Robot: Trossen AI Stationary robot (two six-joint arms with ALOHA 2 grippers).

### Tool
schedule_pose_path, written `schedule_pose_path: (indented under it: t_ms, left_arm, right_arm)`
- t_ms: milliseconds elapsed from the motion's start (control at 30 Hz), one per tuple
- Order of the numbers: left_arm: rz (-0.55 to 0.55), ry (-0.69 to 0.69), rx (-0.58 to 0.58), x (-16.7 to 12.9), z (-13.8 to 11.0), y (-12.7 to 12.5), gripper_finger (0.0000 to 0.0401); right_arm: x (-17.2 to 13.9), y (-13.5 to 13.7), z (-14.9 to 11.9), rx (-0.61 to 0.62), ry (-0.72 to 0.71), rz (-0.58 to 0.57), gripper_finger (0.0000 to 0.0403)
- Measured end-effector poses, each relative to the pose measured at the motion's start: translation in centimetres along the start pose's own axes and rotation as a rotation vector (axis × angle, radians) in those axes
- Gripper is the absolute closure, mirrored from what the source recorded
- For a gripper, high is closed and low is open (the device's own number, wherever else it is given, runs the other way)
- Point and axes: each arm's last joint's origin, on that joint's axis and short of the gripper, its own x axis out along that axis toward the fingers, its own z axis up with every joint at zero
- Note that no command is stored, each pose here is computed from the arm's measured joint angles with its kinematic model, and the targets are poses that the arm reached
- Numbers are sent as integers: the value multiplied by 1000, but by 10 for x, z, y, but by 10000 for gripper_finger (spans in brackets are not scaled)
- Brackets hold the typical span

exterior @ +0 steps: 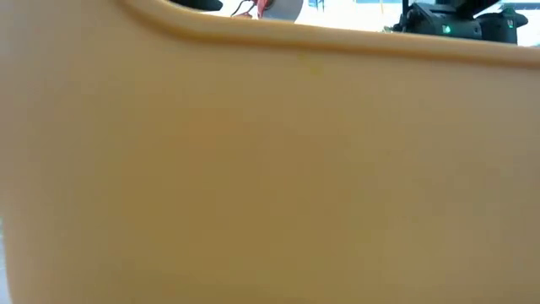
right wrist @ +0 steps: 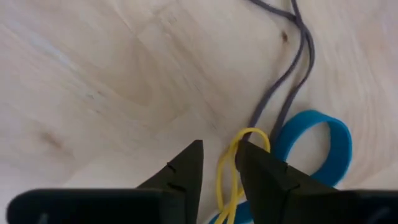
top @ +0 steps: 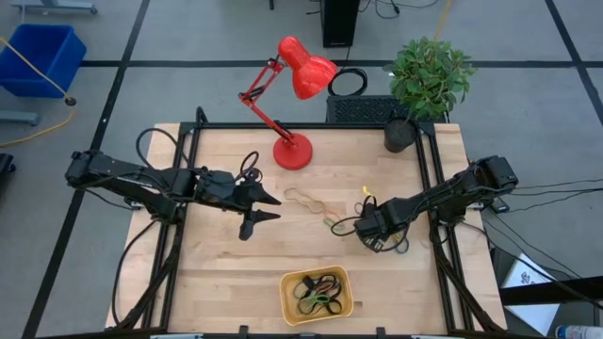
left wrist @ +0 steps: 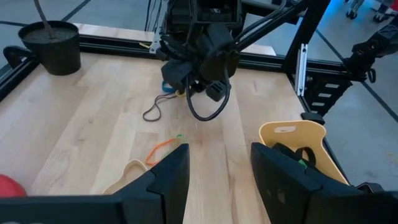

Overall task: Pick and place rubber bands into bin
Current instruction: Put the yellow rubber band into the yellow bin

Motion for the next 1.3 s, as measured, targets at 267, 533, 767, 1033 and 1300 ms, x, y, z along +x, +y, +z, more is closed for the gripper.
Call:
schedule_pose_path:
  t_ms: [267,533,767,1033,1300]
  left_arm:
    - [0,0,-1,0,0,0,224]
    - [0,0,-3,0,0,0,224]
    - [1,0,-3,0,0,0,224]
    - [1,0,-2,0,0,0,224]
    - [1,1,-2,0,0,0,224]
  right_arm:
    - [11,-5,-5,6,8,-14,314]
    - [11,-5,-5,-1,7,-10,346]
    - [12,-5,-5,-9,10,-12,398]
    - [8,-8,-7,-5,3,-2,400]
    - [-14,-18,-12,31,-51,70,401]
